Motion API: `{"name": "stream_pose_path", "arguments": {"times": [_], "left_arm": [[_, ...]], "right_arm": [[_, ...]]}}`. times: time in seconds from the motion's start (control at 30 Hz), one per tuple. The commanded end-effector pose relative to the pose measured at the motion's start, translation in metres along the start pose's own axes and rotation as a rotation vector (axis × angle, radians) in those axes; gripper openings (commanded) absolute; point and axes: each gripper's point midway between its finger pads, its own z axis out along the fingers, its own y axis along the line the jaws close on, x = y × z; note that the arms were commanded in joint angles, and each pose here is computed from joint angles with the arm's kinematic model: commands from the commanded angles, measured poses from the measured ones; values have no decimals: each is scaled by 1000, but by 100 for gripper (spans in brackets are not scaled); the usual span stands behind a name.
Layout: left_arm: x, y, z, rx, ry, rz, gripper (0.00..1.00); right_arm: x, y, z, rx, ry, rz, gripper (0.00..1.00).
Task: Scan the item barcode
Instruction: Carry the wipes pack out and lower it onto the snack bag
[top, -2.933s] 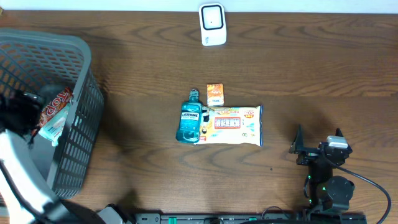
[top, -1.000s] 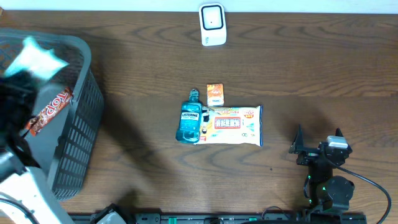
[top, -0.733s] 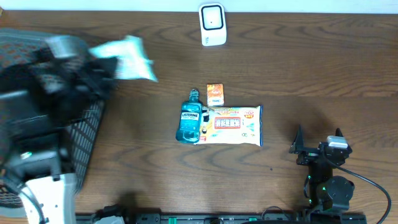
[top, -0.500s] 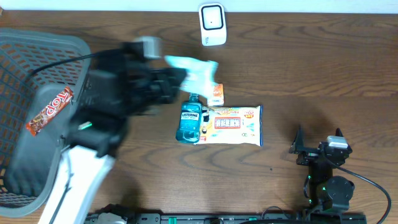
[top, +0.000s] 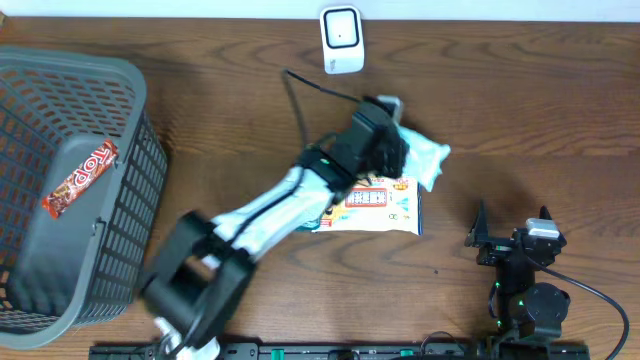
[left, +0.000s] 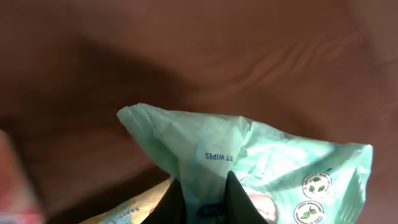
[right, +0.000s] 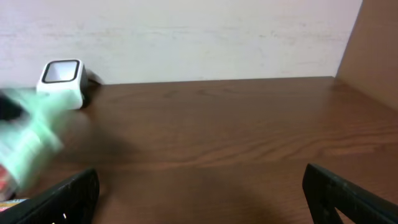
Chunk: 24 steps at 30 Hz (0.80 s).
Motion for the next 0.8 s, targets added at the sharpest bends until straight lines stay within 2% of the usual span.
{"name": "stream_pose_path", "arguments": {"times": [0.0,0.07,0.1,0.13,0.17,0.27,0.3,0.37,0.53,0.57,0.6,0.63,0.7,0.77], "left_arm": [[22,13,28,-36,43,6,8],[34,23,39,-55,74,-16,7],[39,26,42,-62,84,-32,16],[40,29,43,-67,89,-42,41],[41,29,43,-69,92,-43,54],[32,24,36,-58,70,-39,75],[25,21,32,-51,55,-31,79],[11,15,20,-38,22,-15,81],[-26,2,-13,-7,-70,-15,81],[-30,2,-17,-5,-80,-17,76],[-33,1,-20,-2,-88,-18,62],[-33,1,-21,-1,-88,-27,39],[-28,-1,-20,13,-63,-58,9],[-16,-5,-17,36,-15,-75,8]], "right_arm": [[0,1,0,-3,0,-16,99],[0,1,0,-3,0,-16,99],[0,1,0,-3,0,-15,99],[0,1,0,-3,0,-16,99],[0,1,0,-3,0,-16,99],[0,1,0,-3,0,-16,99],[0,1,0,-3,0,-16,99],[0,1,0,-3,0,-16,99],[0,1,0,-3,0,-16,99],[0,1,0,-3,0,-16,99],[0,1,0,-3,0,-15,99],[0,1,0,-3,0,-16,99],[0,1,0,-3,0,-16,99],[0,1,0,-3,0,-15,99]]}}
